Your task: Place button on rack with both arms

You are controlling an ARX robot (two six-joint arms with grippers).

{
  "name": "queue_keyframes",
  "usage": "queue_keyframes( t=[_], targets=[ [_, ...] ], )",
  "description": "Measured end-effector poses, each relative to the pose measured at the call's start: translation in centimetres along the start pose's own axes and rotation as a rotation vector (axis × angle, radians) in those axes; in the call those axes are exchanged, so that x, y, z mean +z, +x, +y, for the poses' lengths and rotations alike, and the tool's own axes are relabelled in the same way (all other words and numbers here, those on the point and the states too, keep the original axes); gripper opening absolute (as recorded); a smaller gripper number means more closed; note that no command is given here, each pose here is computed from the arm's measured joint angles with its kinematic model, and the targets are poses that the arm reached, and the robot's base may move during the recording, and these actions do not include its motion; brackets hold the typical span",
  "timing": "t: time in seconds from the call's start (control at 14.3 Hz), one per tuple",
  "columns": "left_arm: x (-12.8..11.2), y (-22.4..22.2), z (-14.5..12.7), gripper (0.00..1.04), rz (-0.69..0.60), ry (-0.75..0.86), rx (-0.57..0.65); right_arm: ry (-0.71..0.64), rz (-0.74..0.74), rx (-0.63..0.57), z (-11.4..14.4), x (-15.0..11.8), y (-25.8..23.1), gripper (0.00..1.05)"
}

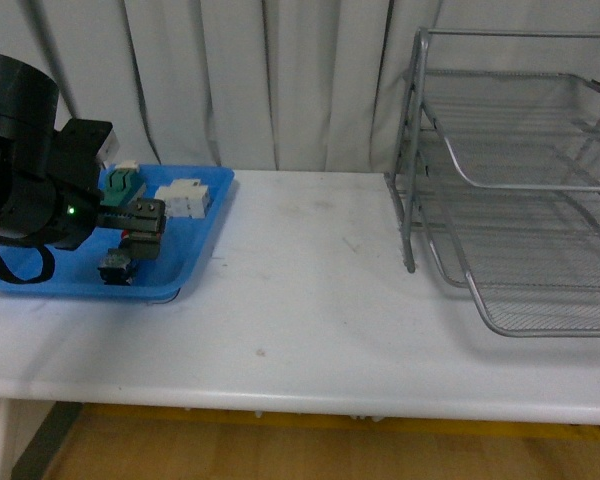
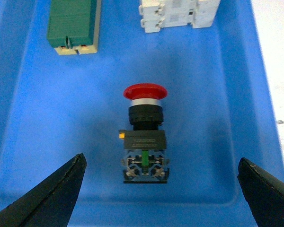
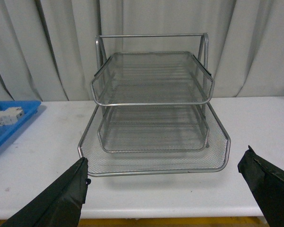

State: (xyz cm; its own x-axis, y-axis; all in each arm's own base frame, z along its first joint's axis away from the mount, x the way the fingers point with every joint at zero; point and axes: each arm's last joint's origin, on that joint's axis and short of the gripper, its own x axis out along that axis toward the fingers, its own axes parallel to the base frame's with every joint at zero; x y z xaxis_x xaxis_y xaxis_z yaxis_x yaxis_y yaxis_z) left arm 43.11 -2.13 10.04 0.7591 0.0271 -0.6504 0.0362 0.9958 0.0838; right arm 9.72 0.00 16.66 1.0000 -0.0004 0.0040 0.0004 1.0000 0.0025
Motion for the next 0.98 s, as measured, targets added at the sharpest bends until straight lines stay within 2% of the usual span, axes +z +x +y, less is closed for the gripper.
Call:
queue_keyframes(
  t=[0.35,0.7,0.77,0.84,0.98],
  targets=[
    [-0.5,2.0,0.2,0.98,0.077,-0.005,-0.059,0.0,0.0,0.0,0.0,0.0,0.0,0.98],
    [-1.0,6.0,0.0,0.98,0.142,0.002,-0.022,0.0,0.0,0.0,0.0,0.0,0.0,0.98],
    [-0.8,6.3,0.1,0.65,0.14,0.008,-0.01,0.0,0.0,0.0,0.0,0.0,0.0,0.98],
    [-0.8,6.3,0.0,0.54,0.139,0.008,-0.01,0.0,0.0,0.0,0.0,0.0,0.0,0.98],
    [-0.8,6.3,0.0,0.41,0.139,0.008,-0.01,0.0,0.0,0.0,0.0,0.0,0.0,0.98]
  ],
)
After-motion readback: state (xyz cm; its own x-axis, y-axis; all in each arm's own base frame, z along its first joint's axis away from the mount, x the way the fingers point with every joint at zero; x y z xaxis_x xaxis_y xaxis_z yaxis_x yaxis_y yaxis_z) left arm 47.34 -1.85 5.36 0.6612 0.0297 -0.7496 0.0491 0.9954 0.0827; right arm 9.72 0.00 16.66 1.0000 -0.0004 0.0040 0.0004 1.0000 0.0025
